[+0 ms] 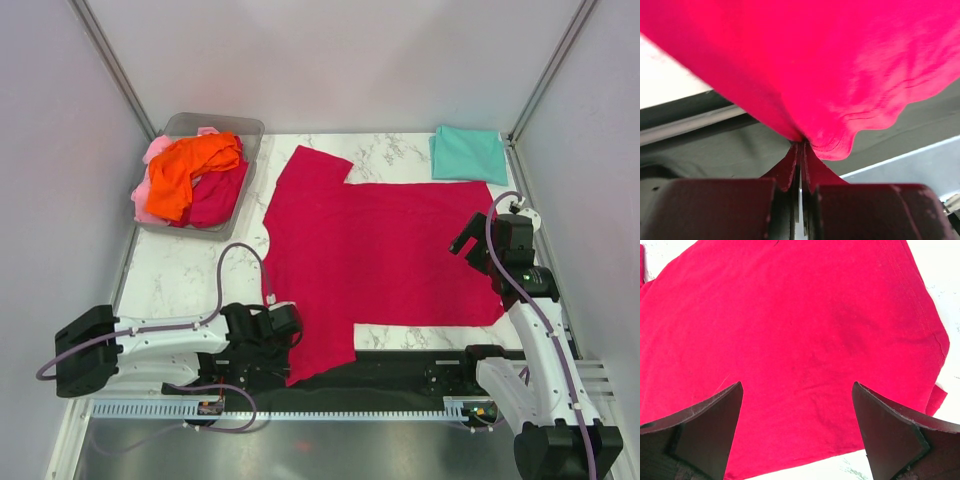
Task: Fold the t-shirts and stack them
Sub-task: Fold the tshirt
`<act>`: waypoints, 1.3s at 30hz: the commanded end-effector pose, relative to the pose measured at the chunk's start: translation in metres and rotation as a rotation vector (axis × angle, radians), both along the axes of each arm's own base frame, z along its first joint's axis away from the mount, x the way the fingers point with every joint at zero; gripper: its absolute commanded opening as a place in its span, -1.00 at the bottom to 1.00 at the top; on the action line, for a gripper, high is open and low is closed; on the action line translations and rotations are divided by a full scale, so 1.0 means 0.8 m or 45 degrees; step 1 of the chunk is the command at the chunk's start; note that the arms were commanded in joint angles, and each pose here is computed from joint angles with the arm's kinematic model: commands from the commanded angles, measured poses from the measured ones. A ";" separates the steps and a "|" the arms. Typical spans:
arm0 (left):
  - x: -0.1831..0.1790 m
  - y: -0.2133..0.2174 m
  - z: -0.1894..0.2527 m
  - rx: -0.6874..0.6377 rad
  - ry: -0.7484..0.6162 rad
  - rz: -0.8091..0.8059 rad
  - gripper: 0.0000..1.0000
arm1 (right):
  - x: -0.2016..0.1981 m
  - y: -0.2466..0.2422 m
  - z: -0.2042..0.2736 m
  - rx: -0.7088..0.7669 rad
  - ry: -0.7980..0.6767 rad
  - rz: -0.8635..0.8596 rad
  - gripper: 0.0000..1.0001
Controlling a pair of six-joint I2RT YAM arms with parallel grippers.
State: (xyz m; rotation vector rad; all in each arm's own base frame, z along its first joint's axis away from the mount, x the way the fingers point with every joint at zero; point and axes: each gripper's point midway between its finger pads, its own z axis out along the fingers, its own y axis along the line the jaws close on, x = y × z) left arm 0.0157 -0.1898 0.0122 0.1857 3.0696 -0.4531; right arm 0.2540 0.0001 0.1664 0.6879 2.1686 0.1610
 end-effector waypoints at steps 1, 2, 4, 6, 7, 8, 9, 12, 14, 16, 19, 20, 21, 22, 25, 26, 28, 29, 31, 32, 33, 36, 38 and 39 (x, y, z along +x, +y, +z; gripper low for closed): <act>0.014 -0.037 0.018 -0.175 -0.089 -0.016 -0.96 | 0.002 -0.004 0.002 -0.015 -0.012 -0.020 0.97; 0.017 -0.038 0.026 -0.182 -0.105 -0.020 -0.96 | 0.002 -0.004 0.001 -0.014 -0.011 -0.024 0.96; 0.029 -0.036 0.052 -0.179 -0.182 -0.020 -0.96 | 0.002 -0.003 -0.004 -0.001 -0.001 -0.033 0.96; 0.048 -0.031 0.075 -0.175 -0.293 0.009 -0.96 | 0.004 0.002 -0.021 0.030 0.040 -0.018 0.96; 0.053 -0.024 0.090 -0.149 -0.326 0.000 -0.96 | 0.004 0.011 -0.030 0.069 0.071 0.014 0.96; 0.058 -0.020 0.098 -0.142 -0.355 0.003 -0.96 | 0.004 0.016 -0.039 0.091 0.104 0.028 0.96; 0.066 -0.014 0.103 -0.114 -0.401 -0.004 -0.96 | 0.002 0.019 -0.058 0.105 0.180 0.032 0.96; 0.079 -0.002 0.116 -0.064 -0.450 -0.026 -0.96 | -0.008 0.019 -0.083 0.060 0.279 -0.023 0.96; 0.085 0.002 0.116 -0.053 -0.462 -0.027 -0.96 | -0.015 0.011 -0.089 0.037 0.298 -0.138 0.96; 0.087 0.006 0.111 -0.039 -0.471 -0.045 -0.96 | -0.023 -0.009 -0.097 -0.035 0.308 -0.253 0.96; 0.086 -0.004 0.111 -0.080 -0.466 -0.104 -0.96 | -0.037 -0.042 -0.104 -0.161 0.346 -0.447 0.96; 0.086 -0.008 0.109 -0.086 -0.460 -0.122 -0.96 | -0.046 -0.054 -0.107 -0.205 0.372 -0.507 0.96; 0.081 -0.011 0.108 -0.094 -0.442 -0.162 -0.96 | -0.051 -0.063 -0.108 -0.217 0.359 -0.585 0.96; 0.080 -0.013 0.107 -0.097 -0.431 -0.179 -0.96 | -0.055 -0.071 -0.110 -0.190 0.349 -0.645 0.96; 0.076 -0.017 0.104 -0.095 -0.408 -0.223 -0.96 | -0.065 -0.080 -0.131 -0.015 0.326 -0.754 0.96; 0.075 -0.017 0.103 -0.093 -0.401 -0.227 -0.96 | -0.072 -0.084 -0.137 -0.008 0.337 -0.786 0.96; 0.075 -0.017 0.103 -0.098 -0.403 -0.220 -0.96 | -0.079 -0.097 -0.133 -0.016 0.304 -0.846 0.96; 0.074 -0.016 0.104 -0.103 -0.402 -0.217 -0.96 | -0.083 -0.106 -0.130 -0.009 0.283 -0.885 0.96; 0.075 -0.015 0.107 -0.124 -0.417 -0.187 -0.96 | -0.081 -0.113 -0.113 0.018 0.190 -0.900 0.96; 0.076 -0.015 0.108 -0.130 -0.425 -0.174 -0.96 | -0.083 -0.119 -0.110 0.039 0.159 -0.937 0.96; 0.078 -0.014 0.111 -0.139 -0.439 -0.169 -0.96 | -0.084 -0.122 -0.102 0.056 0.108 -0.961 0.96; 0.078 -0.014 0.111 -0.139 -0.440 -0.167 -0.96 | -0.100 -0.135 -0.111 0.095 0.107 -1.069 0.89; 0.077 -0.015 0.110 -0.137 -0.433 -0.171 -0.96 | -0.115 -0.149 -0.121 0.109 0.141 -1.154 0.76; 0.077 -0.015 0.111 -0.139 -0.433 -0.177 -0.96 | -0.118 -0.150 -0.125 0.128 0.156 -1.168 0.75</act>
